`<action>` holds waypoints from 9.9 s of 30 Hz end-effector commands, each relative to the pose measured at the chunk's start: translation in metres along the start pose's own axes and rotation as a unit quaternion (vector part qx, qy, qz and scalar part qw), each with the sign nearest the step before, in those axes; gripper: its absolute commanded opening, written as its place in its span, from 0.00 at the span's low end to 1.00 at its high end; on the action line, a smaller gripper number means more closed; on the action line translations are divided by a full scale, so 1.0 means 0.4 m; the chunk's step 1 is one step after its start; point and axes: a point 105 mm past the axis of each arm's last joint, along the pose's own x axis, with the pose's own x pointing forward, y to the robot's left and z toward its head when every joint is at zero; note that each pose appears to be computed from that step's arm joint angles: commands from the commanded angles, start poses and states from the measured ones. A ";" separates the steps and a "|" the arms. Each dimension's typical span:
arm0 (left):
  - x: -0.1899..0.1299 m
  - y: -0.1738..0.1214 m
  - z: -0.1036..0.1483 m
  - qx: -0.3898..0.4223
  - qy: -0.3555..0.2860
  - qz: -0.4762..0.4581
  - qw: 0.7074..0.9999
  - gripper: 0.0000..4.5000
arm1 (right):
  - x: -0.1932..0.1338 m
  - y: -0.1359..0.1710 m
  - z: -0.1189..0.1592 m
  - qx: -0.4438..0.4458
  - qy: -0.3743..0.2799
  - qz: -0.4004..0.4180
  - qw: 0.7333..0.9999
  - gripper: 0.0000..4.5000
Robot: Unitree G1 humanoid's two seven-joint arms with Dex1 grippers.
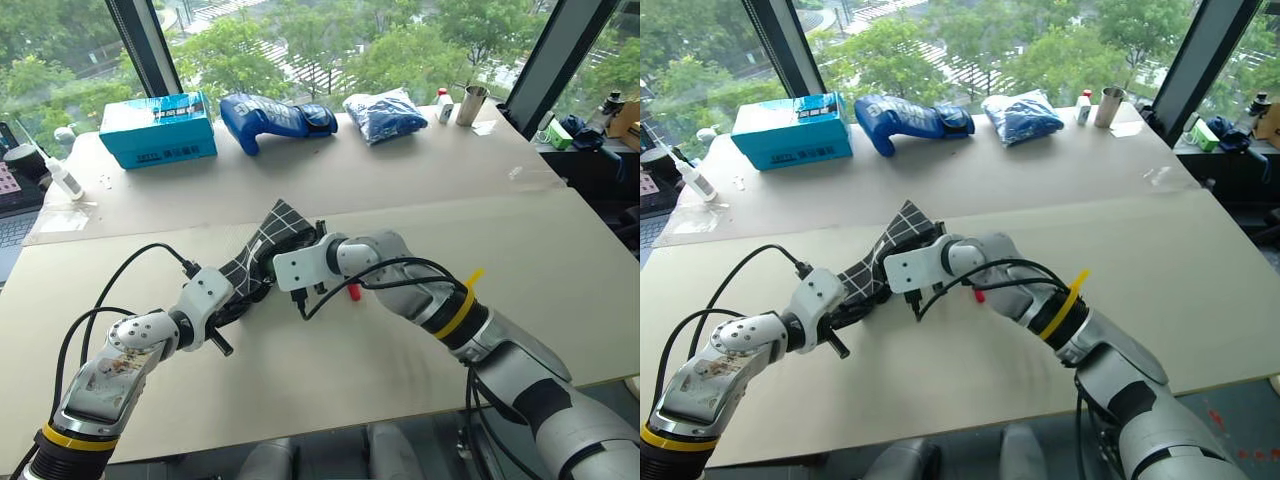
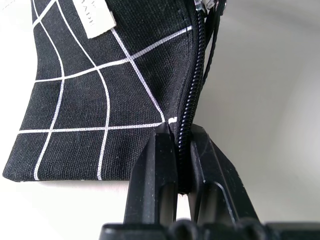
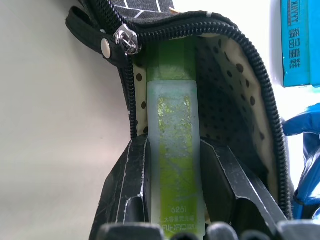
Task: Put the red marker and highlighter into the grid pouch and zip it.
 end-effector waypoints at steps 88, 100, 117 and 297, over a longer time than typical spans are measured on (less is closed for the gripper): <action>0.012 0.016 0.065 -0.091 -0.076 0.030 0.992 0.00 | -0.271 -0.050 -0.251 0.430 0.110 -0.185 0.877 0.11; 0.018 0.016 0.066 -0.087 -0.075 0.028 0.993 0.00 | -0.355 -0.009 -0.013 0.269 -0.091 0.022 0.959 0.11; 0.023 0.007 0.064 -0.076 -0.071 0.022 0.994 0.00 | -0.210 -0.040 -0.099 0.208 0.047 0.000 0.977 0.11; 0.153 -0.113 0.171 0.153 -0.152 -0.166 0.962 0.00 | -0.584 0.154 -0.254 0.541 -0.058 -0.050 0.838 0.64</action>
